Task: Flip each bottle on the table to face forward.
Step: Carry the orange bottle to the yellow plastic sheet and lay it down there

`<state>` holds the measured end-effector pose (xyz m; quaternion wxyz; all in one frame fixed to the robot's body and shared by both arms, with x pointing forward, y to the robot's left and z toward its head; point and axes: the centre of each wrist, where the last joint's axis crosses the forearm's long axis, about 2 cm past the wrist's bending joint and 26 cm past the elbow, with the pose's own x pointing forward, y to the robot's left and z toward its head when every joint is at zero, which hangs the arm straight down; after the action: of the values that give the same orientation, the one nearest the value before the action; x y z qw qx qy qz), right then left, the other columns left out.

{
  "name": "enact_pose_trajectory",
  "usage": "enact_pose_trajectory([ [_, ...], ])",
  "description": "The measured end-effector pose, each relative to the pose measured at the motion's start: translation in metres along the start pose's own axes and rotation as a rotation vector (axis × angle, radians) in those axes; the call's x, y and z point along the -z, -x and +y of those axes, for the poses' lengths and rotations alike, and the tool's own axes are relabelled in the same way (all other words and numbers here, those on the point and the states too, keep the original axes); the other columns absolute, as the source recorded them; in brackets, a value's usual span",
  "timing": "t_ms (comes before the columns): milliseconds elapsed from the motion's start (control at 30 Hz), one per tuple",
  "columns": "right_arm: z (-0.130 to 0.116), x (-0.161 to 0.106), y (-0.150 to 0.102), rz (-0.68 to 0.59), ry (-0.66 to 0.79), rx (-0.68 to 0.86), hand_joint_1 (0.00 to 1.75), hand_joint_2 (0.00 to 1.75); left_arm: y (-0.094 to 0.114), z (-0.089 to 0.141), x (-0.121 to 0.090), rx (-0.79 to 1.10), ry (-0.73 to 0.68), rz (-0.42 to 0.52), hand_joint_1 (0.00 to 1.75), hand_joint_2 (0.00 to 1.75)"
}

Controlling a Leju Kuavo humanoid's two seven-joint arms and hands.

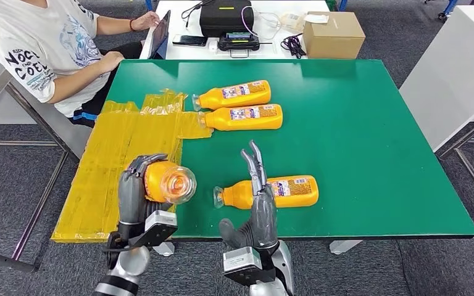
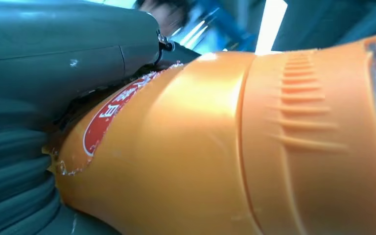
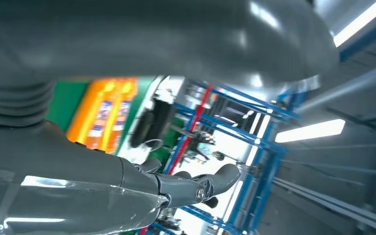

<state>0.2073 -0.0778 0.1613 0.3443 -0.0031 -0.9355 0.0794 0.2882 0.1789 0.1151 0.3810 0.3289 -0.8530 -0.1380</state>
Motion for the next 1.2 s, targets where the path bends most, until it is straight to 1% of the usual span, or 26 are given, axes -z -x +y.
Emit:
enact_pose_trajectory([
  [67, 0.000, 0.005, -0.004, -0.016, 0.007, 0.027, 0.00, 0.00, 0.018, 0.006, 0.013, 0.108, 0.018, -0.036, 1.75, 1.75],
  [167, 0.001, 0.008, -0.008, -0.027, 0.009, 0.052, 0.00, 0.00, 0.038, 0.015, 0.025, 0.194, 0.017, -0.025, 1.75, 1.75],
  [333, 0.002, 0.011, -0.010, -0.030, 0.002, 0.088, 0.00, 0.00, 0.057, 0.023, 0.034, 0.287, 0.034, 0.009, 1.75, 1.75],
  [500, 0.003, 0.012, -0.010, -0.016, -0.016, 0.134, 0.00, 0.00, 0.073, 0.028, 0.040, 0.434, 0.117, 0.015, 1.75, 1.75],
  [667, 0.003, 0.012, -0.009, 0.001, -0.027, 0.166, 0.00, 0.00, 0.085, 0.025, 0.035, 0.502, 0.199, 0.062, 1.75, 1.75],
  [833, 0.004, 0.012, -0.009, 0.005, -0.032, 0.175, 0.00, 0.00, 0.091, 0.024, 0.031, 0.523, 0.240, 0.077, 1.75, 1.75],
  [933, 0.004, 0.011, -0.009, 0.012, -0.043, 0.194, 0.00, 0.00, 0.095, 0.021, 0.027, 0.578, 0.297, 0.091, 1.75, 1.75],
  [1067, 0.004, 0.009, -0.007, 0.021, -0.061, 0.220, 0.00, 0.00, 0.101, 0.017, 0.016, 0.664, 0.396, 0.082, 1.75, 1.75],
  [1200, 0.004, 0.008, -0.006, 0.033, -0.078, 0.237, 0.00, 0.00, 0.106, 0.011, 0.006, 0.688, 0.477, 0.084, 1.75, 1.75],
])
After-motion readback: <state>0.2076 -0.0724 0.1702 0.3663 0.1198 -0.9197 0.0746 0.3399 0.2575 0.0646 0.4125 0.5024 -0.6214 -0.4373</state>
